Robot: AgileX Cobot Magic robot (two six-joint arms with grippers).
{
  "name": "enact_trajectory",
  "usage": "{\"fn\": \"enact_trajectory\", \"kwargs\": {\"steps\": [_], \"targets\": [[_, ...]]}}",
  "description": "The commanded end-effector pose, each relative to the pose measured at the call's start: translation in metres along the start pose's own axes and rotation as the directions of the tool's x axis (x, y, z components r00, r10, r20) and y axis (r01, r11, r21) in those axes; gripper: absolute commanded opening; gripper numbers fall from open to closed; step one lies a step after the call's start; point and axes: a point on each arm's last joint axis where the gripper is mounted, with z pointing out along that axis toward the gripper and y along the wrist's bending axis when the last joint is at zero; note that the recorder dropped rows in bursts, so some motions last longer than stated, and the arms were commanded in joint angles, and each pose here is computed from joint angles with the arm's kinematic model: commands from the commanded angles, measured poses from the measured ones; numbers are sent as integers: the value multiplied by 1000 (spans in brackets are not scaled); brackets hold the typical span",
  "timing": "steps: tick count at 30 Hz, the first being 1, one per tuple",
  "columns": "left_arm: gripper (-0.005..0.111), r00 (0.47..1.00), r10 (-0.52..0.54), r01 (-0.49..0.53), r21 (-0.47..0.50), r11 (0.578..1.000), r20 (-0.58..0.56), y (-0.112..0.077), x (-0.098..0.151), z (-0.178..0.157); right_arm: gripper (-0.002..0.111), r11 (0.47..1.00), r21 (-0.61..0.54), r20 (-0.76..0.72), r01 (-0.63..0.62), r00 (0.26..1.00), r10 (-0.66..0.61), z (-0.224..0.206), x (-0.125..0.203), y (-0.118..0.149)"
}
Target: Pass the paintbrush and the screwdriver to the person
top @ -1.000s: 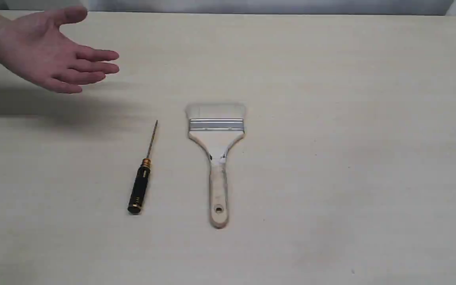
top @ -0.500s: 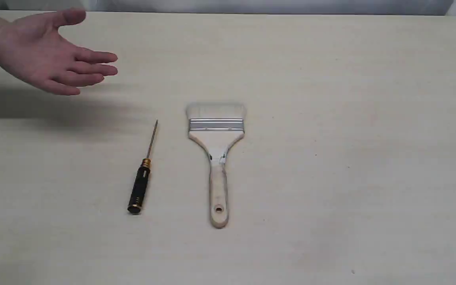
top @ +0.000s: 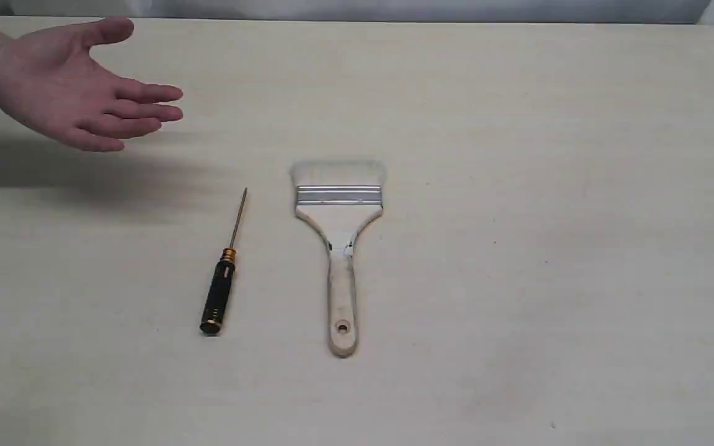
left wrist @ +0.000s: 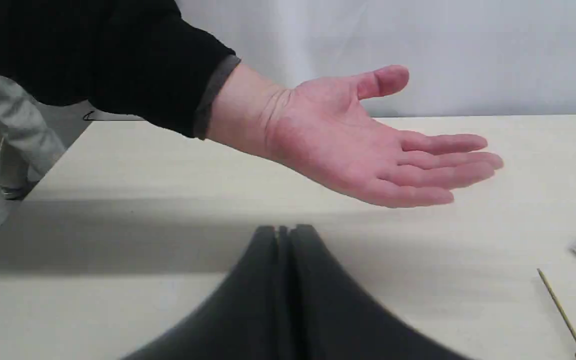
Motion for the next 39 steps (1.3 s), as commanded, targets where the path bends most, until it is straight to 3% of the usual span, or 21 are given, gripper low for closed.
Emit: {"fn": "enact_trajectory", "kwargs": {"steps": [1,5,8,19,22,27,29,31,35,37,39], "targets": [[0,1000,-5,5,10,1000,4,-1,0,0,4,995,22,57,96,994,-97,0,-5,-1],[0,1000,-5,5,10,1000,4,-1,0,0,4,989,49,284,137,948,-145,-4,-25,-1],[0,1000,-5,5,10,1000,4,-1,0,0,4,990,51,375,128,917,-138,-7,-34,0],[0,1000,0,0,9,1000,8,0,0,0,4,991,50,399,123,907,-133,-8,-36,0],[0,1000,2,-2,8,1000,6,0,0,0,4,995,38,498,91,862,-98,-12,-45,1],[0,1000,2,-2,8,1000,6,0,0,0,4,972,-151,563,-182,792,236,-17,-52,1],[0,1000,2,-2,8,1000,6,0,0,0,4,909,-255,531,-330,738,417,-17,-53,1],[0,1000,2,-2,8,1000,6,0,0,0,4,849,-350,541,-397,654,529,-21,-58,1],[0,1000,2,-2,8,1000,6,0,0,0,4,709,-594,559,-381,438,704,-38,-74,4],[0,1000,2,-2,8,1000,6,0,0,0,4,729,-626,600,-275,427,676,-50,-85,9],[0,1000,2,-2,8,1000,6,0,0,0,5,807,-580,674,-110,490,552,-64,-104,17]]}}
